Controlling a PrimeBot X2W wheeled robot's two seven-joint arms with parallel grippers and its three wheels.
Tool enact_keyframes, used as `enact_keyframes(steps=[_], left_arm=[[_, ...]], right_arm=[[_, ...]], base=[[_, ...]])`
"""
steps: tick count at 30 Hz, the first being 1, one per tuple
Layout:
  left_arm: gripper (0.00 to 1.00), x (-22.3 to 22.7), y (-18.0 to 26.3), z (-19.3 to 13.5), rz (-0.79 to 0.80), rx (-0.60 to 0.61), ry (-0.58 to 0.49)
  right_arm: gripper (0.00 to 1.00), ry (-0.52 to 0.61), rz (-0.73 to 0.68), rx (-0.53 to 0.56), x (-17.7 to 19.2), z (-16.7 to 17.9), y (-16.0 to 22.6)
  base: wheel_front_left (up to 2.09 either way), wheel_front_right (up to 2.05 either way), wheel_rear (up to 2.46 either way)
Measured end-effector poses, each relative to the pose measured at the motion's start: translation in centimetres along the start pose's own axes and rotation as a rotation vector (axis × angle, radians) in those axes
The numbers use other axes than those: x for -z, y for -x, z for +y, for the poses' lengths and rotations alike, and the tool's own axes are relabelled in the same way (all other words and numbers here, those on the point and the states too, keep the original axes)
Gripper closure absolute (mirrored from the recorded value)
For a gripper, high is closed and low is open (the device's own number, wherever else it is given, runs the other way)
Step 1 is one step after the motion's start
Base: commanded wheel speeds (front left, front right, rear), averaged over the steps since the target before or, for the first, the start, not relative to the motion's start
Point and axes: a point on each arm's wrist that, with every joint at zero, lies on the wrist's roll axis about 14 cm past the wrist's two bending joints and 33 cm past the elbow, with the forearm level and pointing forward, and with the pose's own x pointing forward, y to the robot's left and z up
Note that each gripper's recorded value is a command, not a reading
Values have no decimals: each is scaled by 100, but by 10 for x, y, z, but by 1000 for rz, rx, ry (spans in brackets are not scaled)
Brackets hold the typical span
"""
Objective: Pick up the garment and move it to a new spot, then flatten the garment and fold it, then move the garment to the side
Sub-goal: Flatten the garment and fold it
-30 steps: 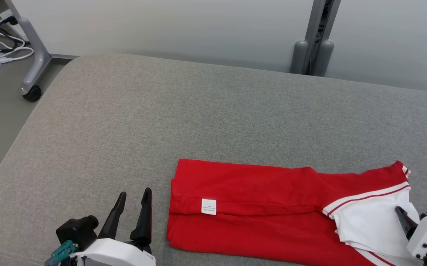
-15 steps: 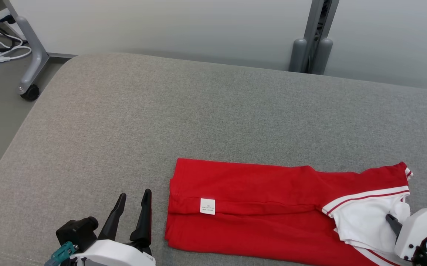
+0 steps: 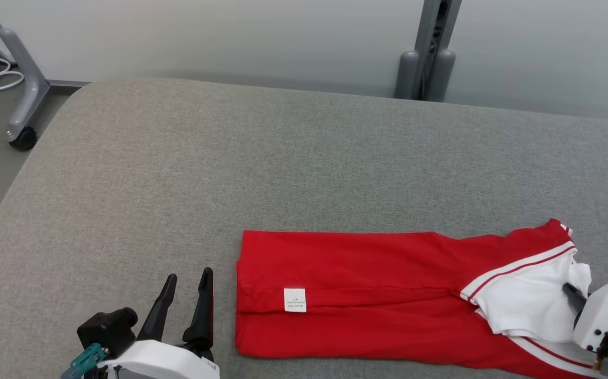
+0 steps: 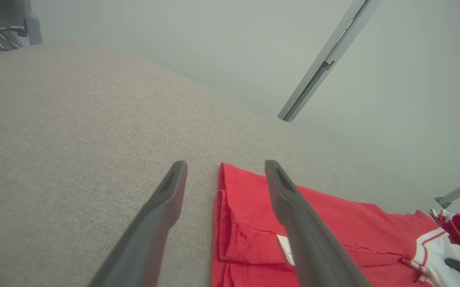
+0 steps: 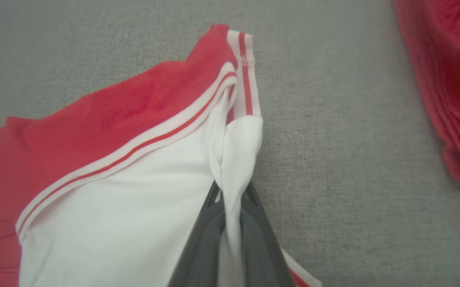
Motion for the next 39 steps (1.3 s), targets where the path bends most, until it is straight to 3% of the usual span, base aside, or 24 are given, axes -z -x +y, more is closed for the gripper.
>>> enact_keyframes(steps=[10, 17, 24, 39], left_arm=[[0, 4, -7, -16, 13, 50, 2], [0, 8, -11, -27, 25, 85, -1], [0, 10, -13, -35, 32, 110, -3], [0, 5, -6, -40, 6, 120, 15]], right_arm=[[100, -27, -134, 103, -41, -52, 34], [100, -15, -224, 106, -68, -55, 57], [100, 12, -274, -18, -80, -11, 67], [100, 209, -319, -301, -86, 105, 97]], base=[[0, 0, 0], [0, 0, 0], [0, 0, 0], [0, 0, 0]])
